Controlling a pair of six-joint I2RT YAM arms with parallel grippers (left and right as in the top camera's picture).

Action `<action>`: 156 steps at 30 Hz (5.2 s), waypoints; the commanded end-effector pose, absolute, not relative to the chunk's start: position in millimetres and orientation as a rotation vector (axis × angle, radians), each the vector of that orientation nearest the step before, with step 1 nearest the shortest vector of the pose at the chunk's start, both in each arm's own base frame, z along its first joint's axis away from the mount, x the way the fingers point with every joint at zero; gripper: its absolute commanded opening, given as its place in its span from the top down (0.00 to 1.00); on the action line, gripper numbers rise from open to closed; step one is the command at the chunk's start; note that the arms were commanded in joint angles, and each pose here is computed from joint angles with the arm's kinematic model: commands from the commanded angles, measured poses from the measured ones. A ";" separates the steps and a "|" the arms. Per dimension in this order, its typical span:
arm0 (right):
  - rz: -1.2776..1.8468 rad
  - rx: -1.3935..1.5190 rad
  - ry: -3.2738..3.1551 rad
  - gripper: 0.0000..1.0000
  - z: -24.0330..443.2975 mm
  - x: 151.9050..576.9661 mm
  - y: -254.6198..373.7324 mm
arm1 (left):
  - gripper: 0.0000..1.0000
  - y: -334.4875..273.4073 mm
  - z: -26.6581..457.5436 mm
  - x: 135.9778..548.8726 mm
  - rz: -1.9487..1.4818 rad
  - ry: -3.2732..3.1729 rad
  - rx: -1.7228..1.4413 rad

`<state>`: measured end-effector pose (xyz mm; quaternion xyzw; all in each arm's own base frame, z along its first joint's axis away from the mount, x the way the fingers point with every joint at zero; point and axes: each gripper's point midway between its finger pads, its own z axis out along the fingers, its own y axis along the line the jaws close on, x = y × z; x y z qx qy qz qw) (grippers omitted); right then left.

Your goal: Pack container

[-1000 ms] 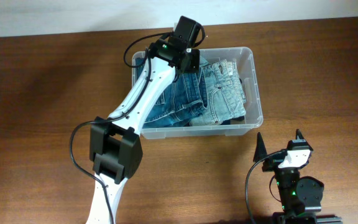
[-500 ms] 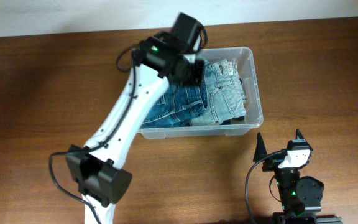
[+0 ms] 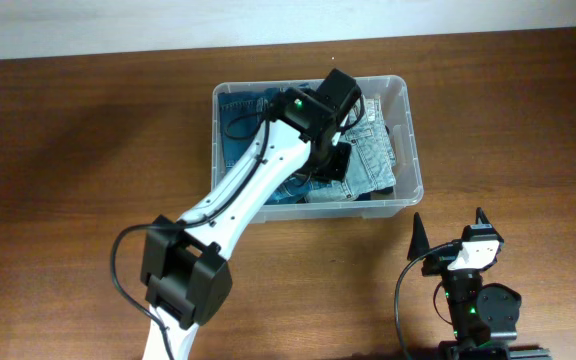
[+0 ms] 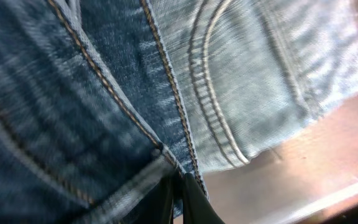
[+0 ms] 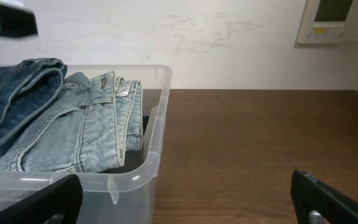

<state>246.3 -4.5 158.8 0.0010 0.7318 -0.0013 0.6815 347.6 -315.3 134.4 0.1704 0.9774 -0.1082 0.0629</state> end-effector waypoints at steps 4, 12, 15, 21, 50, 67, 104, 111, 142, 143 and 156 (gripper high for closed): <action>-0.012 0.006 1.643 0.02 157.2 246.0 -6.4 | 0.93 -307.2 117.8 362.5 -0.238 2.948 0.473; -0.012 0.006 1.643 0.02 157.1 246.0 -6.4 | 0.83 -316.5 193.9 389.5 -0.334 2.769 0.466; -0.012 0.006 1.643 0.02 157.2 246.0 -6.4 | 0.58 -318.2 241.5 393.2 -0.388 2.672 0.454; -0.012 0.006 1.643 0.02 157.1 246.0 -6.4 | 0.01 -295.8 272.6 395.5 -0.272 2.612 0.405; -0.012 0.006 1.643 0.02 157.2 246.0 -6.4 | 0.01 -275.7 259.3 368.1 -0.163 2.735 0.440; -0.012 0.006 1.643 0.02 157.2 246.0 -6.4 | 0.01 -229.7 233.1 342.0 -0.195 2.400 0.683; -0.012 0.006 1.643 0.02 157.2 246.0 -6.4 | 0.01 -49.6 180.6 247.1 -0.183 1.580 0.230; -0.012 0.006 1.643 0.02 157.2 246.0 -6.4 | 0.01 -32.3 185.1 244.4 -0.122 1.526 0.177; -0.012 0.006 1.643 0.02 157.1 246.0 -6.4 | 0.01 -18.3 161.7 244.6 -0.087 1.624 0.125; -0.012 0.006 1.643 0.02 157.1 246.0 -6.4 | 0.01 -18.3 161.7 244.6 -0.087 1.624 0.125; -0.012 0.006 1.643 0.02 157.1 246.0 -6.4 | 0.01 -18.3 161.9 244.6 -0.087 1.623 0.125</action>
